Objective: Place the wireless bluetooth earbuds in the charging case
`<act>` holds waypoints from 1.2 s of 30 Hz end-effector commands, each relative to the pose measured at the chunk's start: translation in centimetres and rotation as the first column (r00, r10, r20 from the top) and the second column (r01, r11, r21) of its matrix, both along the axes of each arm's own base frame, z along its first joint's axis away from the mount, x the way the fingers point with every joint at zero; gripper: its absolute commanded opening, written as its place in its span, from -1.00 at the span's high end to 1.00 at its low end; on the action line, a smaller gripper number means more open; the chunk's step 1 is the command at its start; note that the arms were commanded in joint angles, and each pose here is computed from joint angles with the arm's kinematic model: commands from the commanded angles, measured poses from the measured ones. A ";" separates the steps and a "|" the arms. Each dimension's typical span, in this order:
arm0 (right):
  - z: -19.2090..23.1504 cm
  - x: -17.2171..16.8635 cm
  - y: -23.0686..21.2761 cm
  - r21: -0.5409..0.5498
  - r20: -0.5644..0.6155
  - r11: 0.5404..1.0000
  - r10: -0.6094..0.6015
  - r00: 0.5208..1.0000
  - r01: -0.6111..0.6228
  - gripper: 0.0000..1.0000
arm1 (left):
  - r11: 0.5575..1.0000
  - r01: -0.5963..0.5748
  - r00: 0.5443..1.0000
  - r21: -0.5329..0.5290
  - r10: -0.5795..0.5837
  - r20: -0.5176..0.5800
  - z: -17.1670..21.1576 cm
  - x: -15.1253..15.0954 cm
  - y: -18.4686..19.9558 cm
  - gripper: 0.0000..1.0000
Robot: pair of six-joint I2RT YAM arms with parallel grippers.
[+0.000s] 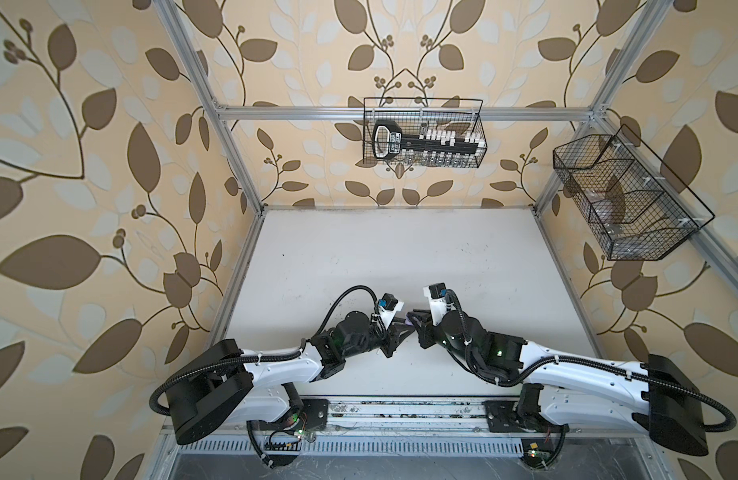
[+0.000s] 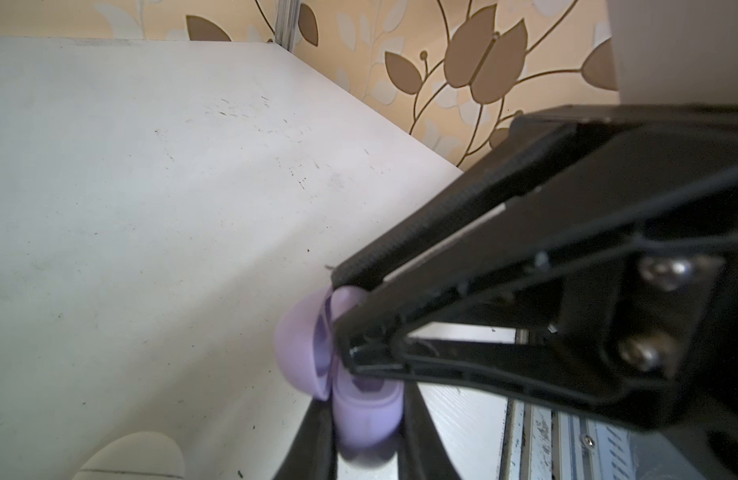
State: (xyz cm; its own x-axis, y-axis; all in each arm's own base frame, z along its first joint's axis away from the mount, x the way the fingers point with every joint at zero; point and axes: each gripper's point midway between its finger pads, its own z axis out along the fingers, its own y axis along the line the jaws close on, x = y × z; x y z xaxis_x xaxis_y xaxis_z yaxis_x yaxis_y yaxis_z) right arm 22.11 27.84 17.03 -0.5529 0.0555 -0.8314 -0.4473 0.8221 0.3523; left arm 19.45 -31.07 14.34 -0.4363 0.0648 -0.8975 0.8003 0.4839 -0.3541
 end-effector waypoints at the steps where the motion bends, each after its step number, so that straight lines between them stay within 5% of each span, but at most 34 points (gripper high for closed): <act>1: -0.6 -0.2 0.2 0.008 -0.010 1.000 0.006 1.000 -0.006 0.69 | 0.997 0.001 0.998 -0.082 0.005 0.067 3.3 0.5 -0.3 0.97; 36: -2.3 -0.8 -0.3 -0.012 -0.054 1.000 0.017 0.998 -0.017 0.55 | 0.997 -0.024 0.996 -0.073 0.030 0.085 3.5 0.8 0.3 0.95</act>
State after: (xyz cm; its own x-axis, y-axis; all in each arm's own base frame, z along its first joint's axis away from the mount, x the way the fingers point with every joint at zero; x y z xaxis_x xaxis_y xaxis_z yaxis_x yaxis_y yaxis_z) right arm 21.81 28.05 16.48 -0.5699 0.0803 -0.8178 -0.4464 0.8053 0.3902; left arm 19.40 -30.77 14.46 -0.4376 0.0678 -0.8966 0.7962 0.4925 -0.3514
